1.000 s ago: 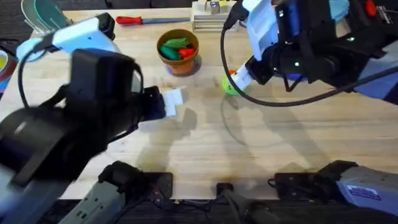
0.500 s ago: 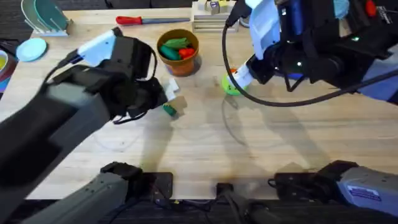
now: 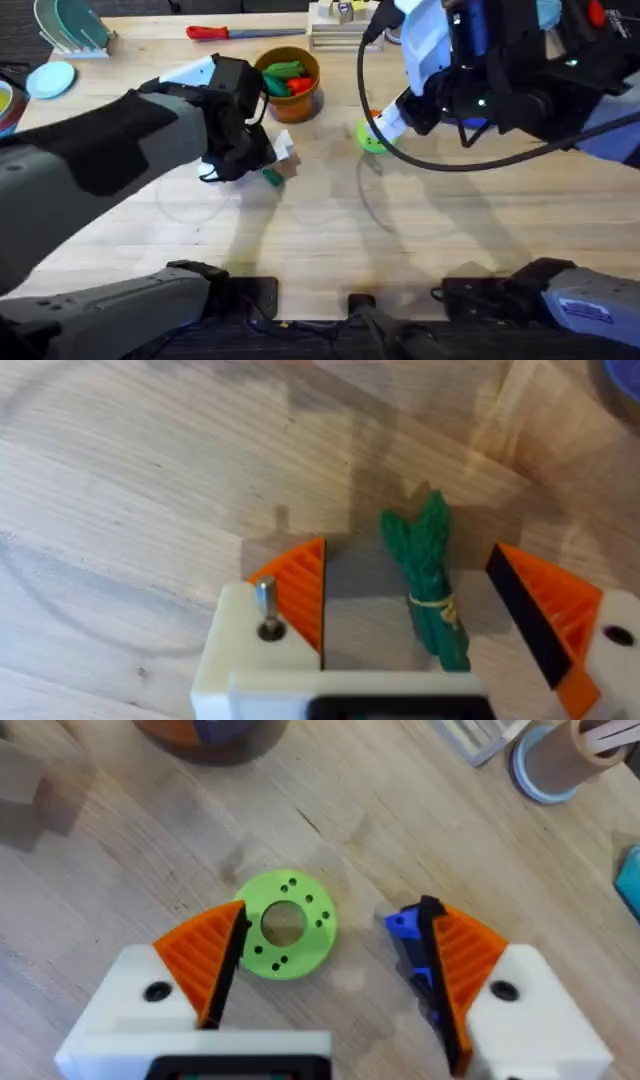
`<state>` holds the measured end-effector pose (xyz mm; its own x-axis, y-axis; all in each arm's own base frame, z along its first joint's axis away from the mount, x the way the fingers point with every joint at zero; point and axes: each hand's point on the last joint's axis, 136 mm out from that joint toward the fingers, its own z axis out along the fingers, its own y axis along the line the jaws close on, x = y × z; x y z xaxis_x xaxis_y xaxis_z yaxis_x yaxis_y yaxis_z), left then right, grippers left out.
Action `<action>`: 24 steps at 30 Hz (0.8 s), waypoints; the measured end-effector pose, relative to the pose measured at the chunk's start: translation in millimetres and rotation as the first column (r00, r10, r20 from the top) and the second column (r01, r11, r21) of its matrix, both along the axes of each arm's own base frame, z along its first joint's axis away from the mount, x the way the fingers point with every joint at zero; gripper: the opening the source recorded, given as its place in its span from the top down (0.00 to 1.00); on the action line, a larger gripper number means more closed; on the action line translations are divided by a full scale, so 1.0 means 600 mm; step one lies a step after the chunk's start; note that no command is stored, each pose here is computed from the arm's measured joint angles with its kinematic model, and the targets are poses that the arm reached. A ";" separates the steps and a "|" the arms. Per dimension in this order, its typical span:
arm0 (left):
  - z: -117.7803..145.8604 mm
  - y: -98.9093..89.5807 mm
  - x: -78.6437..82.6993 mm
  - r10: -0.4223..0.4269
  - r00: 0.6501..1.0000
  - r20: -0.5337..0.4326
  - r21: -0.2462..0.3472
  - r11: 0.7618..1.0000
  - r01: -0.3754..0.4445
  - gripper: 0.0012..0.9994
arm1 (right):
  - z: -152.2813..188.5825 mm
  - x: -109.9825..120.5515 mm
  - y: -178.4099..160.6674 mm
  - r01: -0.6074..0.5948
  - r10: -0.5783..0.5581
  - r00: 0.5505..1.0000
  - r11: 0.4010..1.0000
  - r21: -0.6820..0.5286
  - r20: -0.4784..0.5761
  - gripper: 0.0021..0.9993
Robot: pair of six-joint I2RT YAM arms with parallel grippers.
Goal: Pick up the gripper from the table and insert it into the empty holder that is missing its gripper. Then pick up a screw, insert it into the mounting hole, and use the screwdriver to tighten it. Finally, clean up the table by picking up the vegetable and placing it into the bucket.
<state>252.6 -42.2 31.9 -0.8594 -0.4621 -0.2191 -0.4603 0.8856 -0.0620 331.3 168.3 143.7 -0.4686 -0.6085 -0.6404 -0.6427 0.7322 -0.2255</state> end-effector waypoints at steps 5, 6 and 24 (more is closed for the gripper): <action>0.000 0.000 0.000 0.000 1.000 -0.001 0.000 1.000 0.000 0.27 | 0.000 0.000 0.000 0.000 0.000 1.000 1.000 0.000 0.000 0.01; 0.000 0.000 0.000 0.000 1.000 -0.001 -0.001 1.000 0.000 0.42 | 0.000 0.000 0.000 0.000 0.000 1.000 1.000 0.000 0.000 0.01; 0.156 -0.010 0.037 -0.083 0.997 0.003 0.014 0.996 0.083 0.99 | 0.000 0.000 0.000 0.000 0.000 1.000 1.000 0.000 0.000 0.01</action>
